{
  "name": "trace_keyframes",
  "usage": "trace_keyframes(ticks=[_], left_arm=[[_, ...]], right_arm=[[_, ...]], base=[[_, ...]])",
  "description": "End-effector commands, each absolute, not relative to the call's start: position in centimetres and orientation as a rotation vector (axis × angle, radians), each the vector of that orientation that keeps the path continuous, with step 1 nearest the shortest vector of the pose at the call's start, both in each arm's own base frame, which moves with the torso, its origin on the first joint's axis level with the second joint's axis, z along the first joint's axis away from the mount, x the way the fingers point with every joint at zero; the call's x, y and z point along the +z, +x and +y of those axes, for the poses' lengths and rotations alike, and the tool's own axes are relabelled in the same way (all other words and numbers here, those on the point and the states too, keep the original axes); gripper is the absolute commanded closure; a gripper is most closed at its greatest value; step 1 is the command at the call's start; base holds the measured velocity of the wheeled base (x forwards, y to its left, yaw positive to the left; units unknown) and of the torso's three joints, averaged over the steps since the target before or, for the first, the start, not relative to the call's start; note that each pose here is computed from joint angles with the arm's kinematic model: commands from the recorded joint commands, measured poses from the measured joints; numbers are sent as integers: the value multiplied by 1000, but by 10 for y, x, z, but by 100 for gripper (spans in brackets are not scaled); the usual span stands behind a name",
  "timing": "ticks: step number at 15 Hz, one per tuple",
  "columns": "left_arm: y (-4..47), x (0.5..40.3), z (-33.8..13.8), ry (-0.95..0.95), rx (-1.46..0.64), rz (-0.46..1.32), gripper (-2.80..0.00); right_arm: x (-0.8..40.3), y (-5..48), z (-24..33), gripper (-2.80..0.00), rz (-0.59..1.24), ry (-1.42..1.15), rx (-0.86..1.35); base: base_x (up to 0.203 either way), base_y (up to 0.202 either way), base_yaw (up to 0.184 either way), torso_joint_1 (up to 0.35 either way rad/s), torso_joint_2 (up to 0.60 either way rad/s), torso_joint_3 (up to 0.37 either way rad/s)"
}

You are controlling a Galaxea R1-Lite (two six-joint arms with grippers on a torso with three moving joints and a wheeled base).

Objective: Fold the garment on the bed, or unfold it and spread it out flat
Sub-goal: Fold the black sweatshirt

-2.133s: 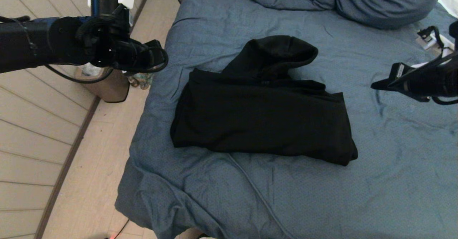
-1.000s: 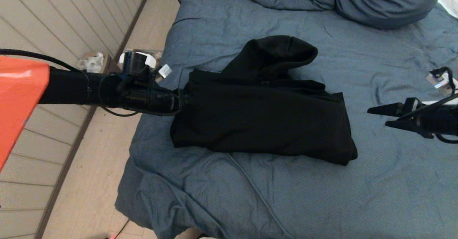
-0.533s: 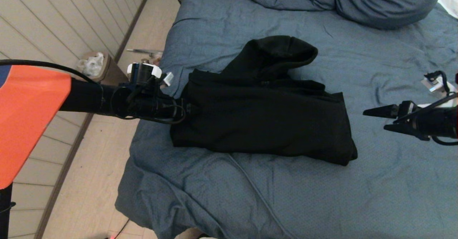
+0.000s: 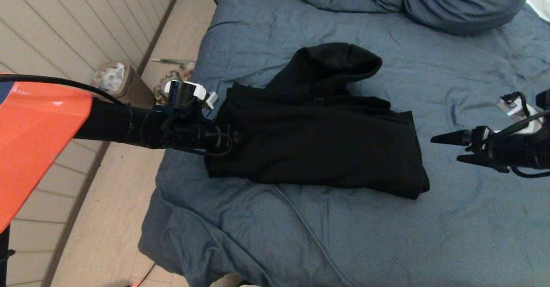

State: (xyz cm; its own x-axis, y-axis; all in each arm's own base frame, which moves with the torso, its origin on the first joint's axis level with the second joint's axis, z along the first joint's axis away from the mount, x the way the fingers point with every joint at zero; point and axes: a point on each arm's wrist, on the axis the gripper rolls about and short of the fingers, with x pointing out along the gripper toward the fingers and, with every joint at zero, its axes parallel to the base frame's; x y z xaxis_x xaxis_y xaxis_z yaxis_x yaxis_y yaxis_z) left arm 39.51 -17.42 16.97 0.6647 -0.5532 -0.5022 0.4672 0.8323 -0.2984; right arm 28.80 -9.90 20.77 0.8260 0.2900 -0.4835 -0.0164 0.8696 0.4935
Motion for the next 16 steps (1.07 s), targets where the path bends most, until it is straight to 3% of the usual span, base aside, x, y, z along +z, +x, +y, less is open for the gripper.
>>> trace_keyframes(ticks=[1,14,15,16], left_arm=[[388,169,-183,-141,-597,624,-280],[377,165,-199,-119,-609,594,-280],[377,163,-199,-113,-591,593,0],[378,163,-199,-111,-582,589,0]], right_arm=[[204,290,-100,-280,594,504,171],[205,289,-100,-280,590,504,170],[204,289,-100,-280,591,504,171],[204,288,-99,-280,591,504,171]], base=[[0,0,0,0,0,0],[0,0,0,0,0,0],[0,0,0,0,0,0],[0,0,0,0,0,0]])
